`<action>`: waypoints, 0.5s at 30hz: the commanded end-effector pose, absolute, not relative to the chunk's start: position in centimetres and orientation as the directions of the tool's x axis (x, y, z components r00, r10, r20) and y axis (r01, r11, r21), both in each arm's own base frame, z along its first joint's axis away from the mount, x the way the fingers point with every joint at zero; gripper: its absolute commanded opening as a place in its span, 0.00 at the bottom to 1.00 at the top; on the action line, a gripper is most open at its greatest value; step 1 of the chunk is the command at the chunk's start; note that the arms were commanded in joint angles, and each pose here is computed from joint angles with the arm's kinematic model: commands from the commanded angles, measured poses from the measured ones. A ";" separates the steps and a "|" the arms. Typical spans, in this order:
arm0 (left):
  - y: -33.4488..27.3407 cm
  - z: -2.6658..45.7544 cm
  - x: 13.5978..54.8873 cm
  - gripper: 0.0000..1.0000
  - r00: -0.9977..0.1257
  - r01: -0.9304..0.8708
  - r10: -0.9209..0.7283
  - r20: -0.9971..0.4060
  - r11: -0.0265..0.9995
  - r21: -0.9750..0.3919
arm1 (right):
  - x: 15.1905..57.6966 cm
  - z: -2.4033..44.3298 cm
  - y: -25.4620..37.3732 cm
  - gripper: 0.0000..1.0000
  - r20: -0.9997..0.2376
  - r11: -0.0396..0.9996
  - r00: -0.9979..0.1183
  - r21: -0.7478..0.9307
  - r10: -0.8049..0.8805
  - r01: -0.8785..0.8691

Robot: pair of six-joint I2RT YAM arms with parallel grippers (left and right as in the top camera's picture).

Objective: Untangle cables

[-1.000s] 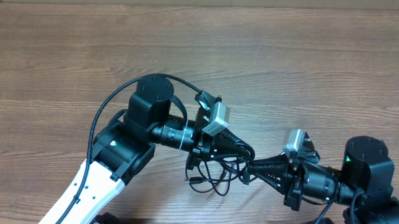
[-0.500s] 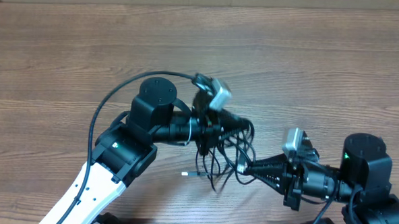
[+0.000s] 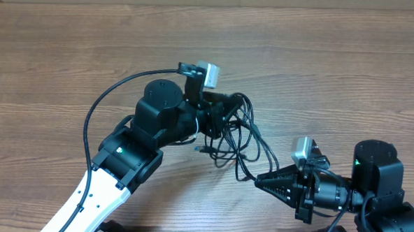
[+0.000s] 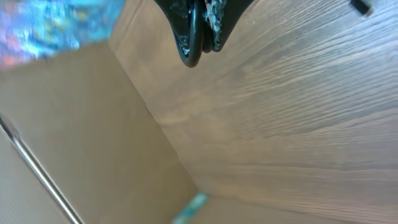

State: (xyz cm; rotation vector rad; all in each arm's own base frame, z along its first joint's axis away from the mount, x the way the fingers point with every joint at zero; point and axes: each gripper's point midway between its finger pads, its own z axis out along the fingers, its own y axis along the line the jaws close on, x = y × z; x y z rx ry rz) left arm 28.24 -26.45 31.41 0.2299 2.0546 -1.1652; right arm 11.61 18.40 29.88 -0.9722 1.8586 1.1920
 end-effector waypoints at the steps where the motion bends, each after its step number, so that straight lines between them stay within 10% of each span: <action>1: -23.0 31.7 32.1 0.04 -0.629 0.271 -0.420 -0.654 0.671 -0.690 | 9.8 30.7 18.6 0.04 -0.858 0.229 -0.468 0.422 -0.212 -0.877; 10: -23.4 32.3 32.0 0.04 -0.556 0.410 -0.291 -0.779 0.719 -0.562 | 11.2 27.2 16.8 0.09 -0.776 0.436 -0.570 0.429 -0.271 -0.791; 11: -23.8 32.4 31.7 0.04 -0.545 0.455 -0.245 -0.802 0.717 -0.528 | 11.4 27.0 16.7 0.21 -0.773 0.451 -0.573 0.422 -0.273 -0.786; 13: -24.8 32.4 30.8 0.04 -0.512 0.563 -0.141 -0.847 0.690 -0.455 | 11.9 26.7 16.4 1.00 -0.771 0.480 -0.574 0.407 -0.276 -0.777; 15: -25.9 32.5 29.4 0.04 -0.459 0.683 -0.028 -0.888 0.628 -0.373 | 12.3 26.5 16.2 1.00 -0.772 0.503 -0.572 0.389 -0.279 -0.771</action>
